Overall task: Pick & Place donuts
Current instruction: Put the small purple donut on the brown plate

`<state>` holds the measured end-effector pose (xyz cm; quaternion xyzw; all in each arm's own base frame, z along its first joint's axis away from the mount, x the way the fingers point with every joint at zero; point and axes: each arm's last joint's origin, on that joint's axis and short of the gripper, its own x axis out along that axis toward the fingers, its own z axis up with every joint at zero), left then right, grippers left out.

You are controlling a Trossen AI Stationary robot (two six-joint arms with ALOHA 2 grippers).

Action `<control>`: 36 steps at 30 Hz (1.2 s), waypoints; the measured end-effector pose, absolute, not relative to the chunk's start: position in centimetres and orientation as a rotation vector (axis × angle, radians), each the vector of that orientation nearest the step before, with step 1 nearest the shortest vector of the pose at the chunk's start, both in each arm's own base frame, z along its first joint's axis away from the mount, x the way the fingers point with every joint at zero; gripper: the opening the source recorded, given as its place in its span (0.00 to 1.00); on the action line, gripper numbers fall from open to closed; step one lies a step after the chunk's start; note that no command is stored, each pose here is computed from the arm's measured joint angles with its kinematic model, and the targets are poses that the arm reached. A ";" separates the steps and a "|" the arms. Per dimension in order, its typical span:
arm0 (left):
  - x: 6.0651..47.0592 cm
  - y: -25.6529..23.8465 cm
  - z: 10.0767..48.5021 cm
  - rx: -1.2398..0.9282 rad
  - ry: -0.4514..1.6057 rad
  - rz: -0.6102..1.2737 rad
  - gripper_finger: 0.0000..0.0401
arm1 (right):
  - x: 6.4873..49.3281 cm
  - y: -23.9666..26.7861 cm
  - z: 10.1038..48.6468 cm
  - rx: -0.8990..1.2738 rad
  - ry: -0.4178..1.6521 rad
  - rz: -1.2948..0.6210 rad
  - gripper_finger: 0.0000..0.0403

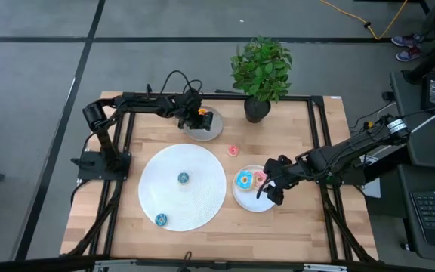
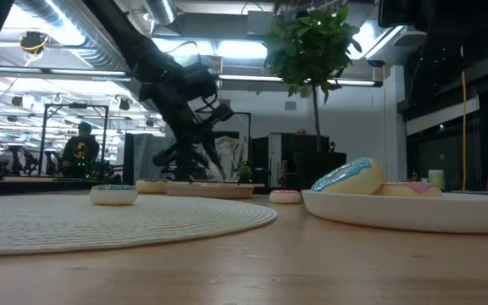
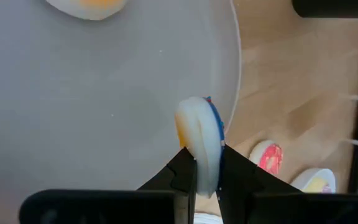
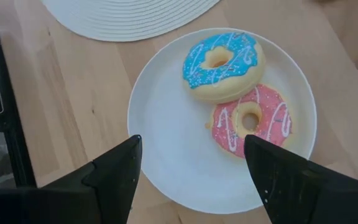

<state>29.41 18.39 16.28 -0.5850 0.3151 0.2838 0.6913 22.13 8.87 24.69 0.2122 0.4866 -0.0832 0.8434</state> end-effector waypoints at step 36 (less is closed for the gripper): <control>26.2 18.6 13.9 -1.346 0.846 0.675 0.49 | 22.2 8.9 24.7 0.458 1.016 -0.188 0.71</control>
